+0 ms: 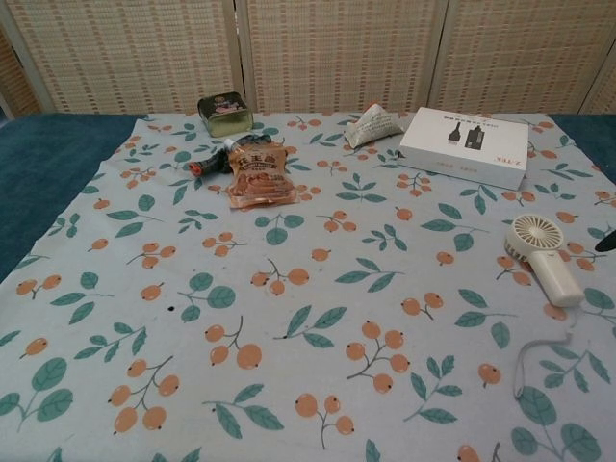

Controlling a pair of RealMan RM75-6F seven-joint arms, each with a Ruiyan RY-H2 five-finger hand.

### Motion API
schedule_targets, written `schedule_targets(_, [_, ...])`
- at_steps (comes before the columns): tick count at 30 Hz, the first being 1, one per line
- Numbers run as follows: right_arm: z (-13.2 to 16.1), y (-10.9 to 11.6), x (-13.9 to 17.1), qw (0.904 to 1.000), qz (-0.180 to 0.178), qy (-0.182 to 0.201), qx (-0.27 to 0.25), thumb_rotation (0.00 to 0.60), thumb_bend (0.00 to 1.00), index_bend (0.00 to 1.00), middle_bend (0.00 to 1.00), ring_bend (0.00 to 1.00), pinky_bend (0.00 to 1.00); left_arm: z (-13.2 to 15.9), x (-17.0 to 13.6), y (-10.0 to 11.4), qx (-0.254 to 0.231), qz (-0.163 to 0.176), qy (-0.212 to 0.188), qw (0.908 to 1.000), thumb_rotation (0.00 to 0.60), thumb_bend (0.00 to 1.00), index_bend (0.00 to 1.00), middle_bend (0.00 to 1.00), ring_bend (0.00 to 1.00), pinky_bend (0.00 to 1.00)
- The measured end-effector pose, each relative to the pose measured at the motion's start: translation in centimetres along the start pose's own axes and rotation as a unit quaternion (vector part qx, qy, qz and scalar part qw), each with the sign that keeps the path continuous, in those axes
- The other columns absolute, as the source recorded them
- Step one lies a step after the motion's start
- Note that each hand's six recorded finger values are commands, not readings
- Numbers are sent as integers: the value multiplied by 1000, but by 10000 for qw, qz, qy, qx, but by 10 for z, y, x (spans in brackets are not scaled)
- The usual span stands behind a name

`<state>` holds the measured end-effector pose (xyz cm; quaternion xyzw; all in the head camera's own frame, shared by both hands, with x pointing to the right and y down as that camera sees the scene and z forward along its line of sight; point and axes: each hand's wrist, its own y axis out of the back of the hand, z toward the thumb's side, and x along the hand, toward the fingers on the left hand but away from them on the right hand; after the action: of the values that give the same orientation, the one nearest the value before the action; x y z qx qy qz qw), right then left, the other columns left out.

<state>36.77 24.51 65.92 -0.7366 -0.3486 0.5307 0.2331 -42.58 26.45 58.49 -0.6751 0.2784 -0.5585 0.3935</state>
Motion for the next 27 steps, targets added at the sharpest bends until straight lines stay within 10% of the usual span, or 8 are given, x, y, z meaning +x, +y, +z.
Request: schedule_targets(27, [-9, -16, -25, 9995, 250, -196, -71, 600, 685, 137, 922, 796, 884, 0, 2, -2, 6, -43, -9, 10000, 600, 493, 224, 247, 324, 484])
